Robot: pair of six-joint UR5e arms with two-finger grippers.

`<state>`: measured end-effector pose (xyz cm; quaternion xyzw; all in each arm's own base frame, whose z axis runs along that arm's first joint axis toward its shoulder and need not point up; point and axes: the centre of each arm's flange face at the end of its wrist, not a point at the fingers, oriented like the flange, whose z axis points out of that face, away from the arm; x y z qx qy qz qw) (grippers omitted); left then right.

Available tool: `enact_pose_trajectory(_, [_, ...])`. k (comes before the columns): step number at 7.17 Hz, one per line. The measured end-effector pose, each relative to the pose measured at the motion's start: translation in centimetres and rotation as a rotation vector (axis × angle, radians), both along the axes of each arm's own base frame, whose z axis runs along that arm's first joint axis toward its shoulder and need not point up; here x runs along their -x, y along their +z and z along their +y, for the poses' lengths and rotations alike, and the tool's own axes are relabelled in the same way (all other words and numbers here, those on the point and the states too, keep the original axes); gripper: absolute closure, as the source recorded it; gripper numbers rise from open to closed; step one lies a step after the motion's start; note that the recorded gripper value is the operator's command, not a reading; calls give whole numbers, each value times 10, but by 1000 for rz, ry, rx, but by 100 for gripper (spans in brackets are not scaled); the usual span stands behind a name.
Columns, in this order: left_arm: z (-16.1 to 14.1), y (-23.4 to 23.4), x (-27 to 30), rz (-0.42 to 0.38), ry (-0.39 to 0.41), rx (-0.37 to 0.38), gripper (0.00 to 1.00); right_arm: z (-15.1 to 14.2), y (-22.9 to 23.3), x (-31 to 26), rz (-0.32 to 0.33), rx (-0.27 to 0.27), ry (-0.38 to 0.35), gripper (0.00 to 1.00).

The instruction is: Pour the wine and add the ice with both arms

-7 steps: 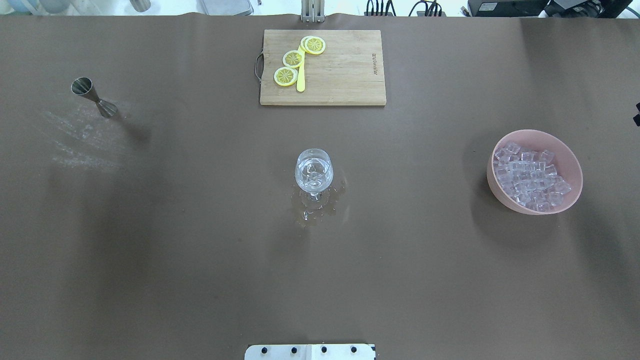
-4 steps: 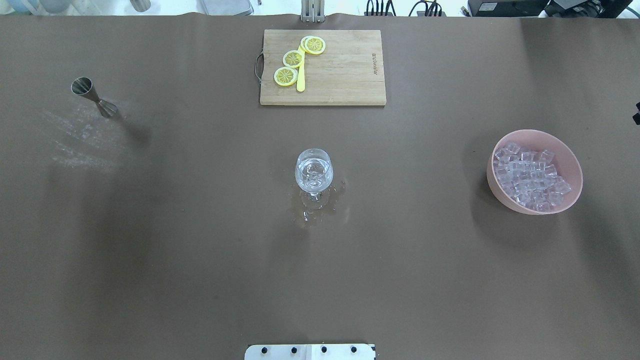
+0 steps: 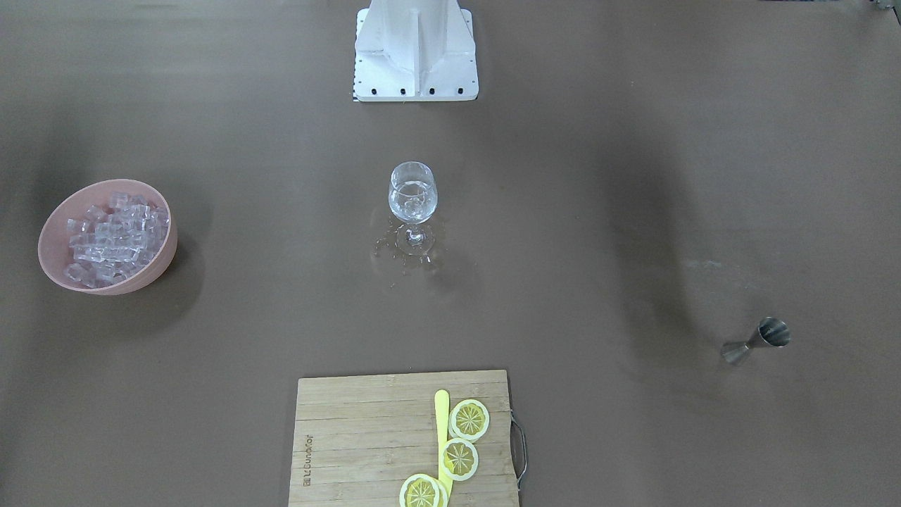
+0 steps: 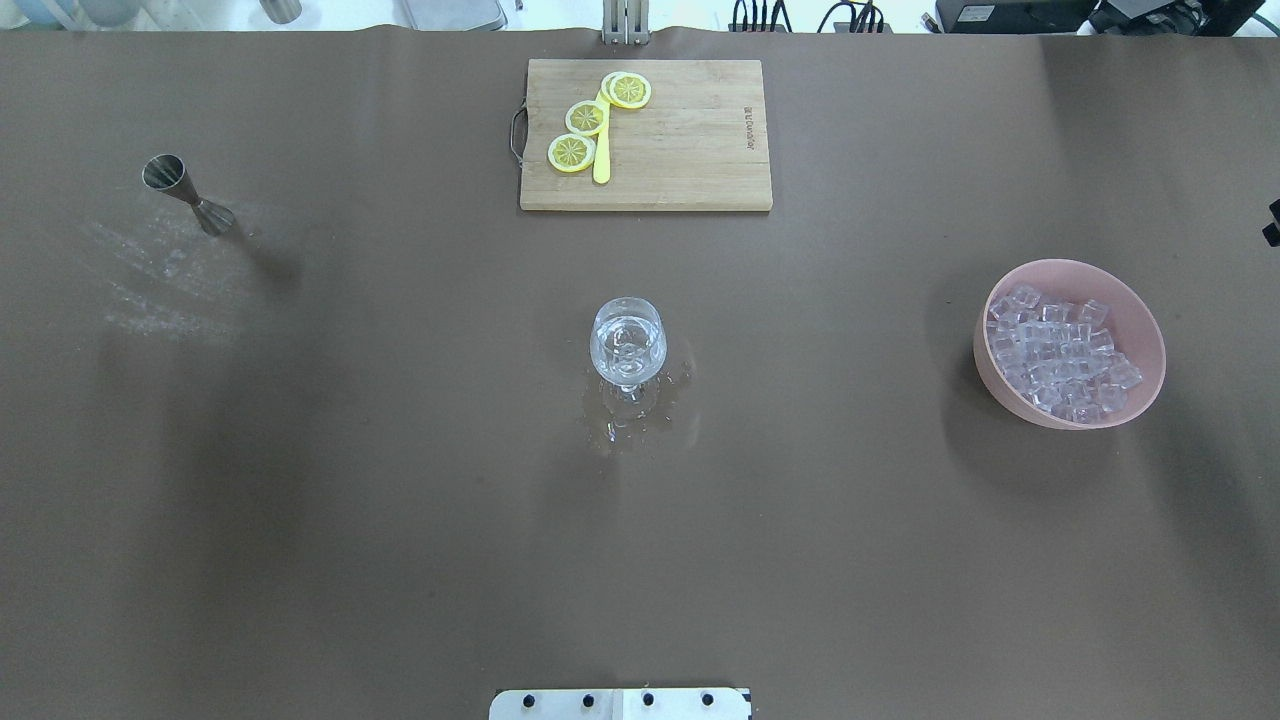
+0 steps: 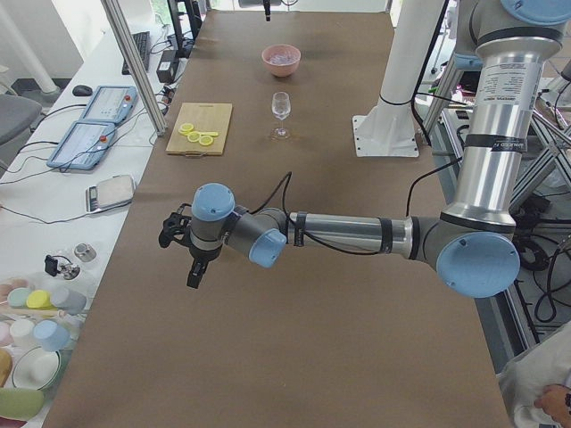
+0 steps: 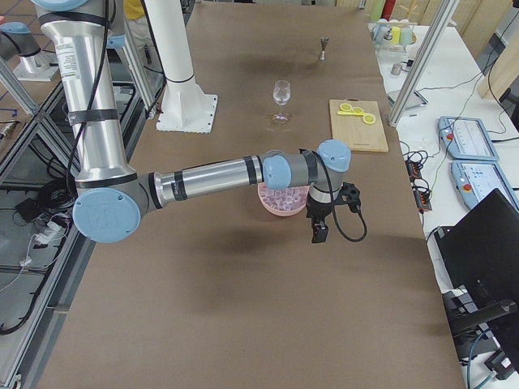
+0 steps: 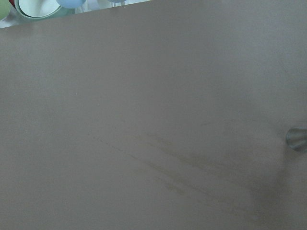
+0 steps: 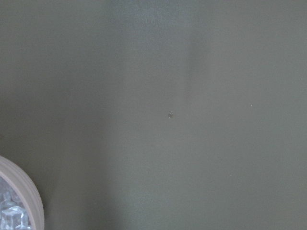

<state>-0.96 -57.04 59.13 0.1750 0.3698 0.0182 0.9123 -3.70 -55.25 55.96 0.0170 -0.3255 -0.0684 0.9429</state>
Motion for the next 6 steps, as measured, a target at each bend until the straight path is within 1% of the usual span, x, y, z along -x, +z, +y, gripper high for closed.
enact_pose_trajectory(6, [-1,-9,0,-3,0,-16,2,4,8,0,3,15,-2,0])
